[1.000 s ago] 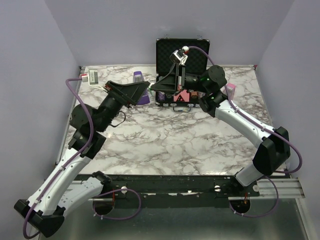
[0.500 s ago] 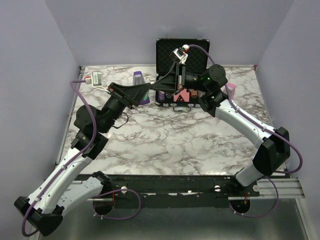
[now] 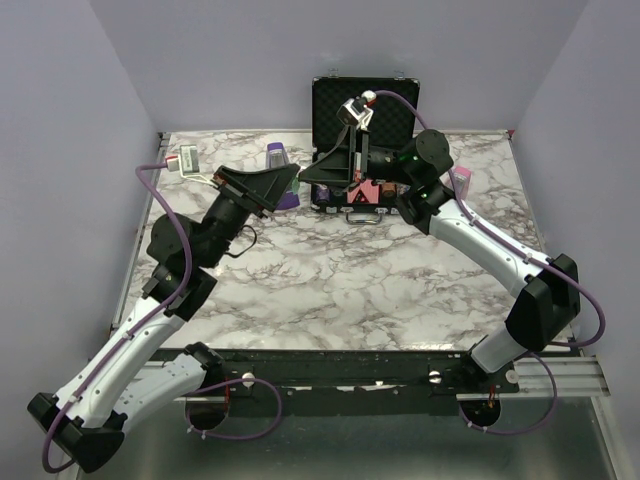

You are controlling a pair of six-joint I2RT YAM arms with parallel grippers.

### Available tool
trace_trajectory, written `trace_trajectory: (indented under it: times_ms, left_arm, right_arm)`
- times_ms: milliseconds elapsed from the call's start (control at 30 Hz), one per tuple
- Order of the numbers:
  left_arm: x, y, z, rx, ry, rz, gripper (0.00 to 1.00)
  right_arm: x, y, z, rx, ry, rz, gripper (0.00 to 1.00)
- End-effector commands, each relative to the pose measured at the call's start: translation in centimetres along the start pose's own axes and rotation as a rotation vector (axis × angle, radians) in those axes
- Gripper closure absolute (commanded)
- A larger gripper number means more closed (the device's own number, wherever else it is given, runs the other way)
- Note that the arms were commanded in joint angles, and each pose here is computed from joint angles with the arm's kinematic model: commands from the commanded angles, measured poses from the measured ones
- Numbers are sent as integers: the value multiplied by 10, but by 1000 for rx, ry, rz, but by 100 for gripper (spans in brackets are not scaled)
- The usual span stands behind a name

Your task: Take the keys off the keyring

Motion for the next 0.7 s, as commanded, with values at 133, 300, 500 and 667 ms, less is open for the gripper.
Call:
trace_trajectory:
  times_ms: [133,300,500,667]
  left_arm:
    - [-1,-3,0,1,-23,-21,70]
    - [0,-3,3,1,-50,-9,68]
    - [-1,-4,3,4,-50,-9,66]
    - [0,-4,3,4,-51,-8,74]
  right_arm:
    - [0,21,-3,-57,26,37,99]
    - [0,20,-4,-57,30,37,99]
    - [1,21,-5,-58,35,37,99]
    - [3,21,-6,-61,43,41,99]
Point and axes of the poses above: each gripper's point midway between its finger pads, its own x axis out along the fingers, its own y axis along the line the jaws close on, z = x × y, the point moved 8 cm from there along -x, back along the fingers, and after that the axes turned 5 degrees about -x, right-handed, at the moved point
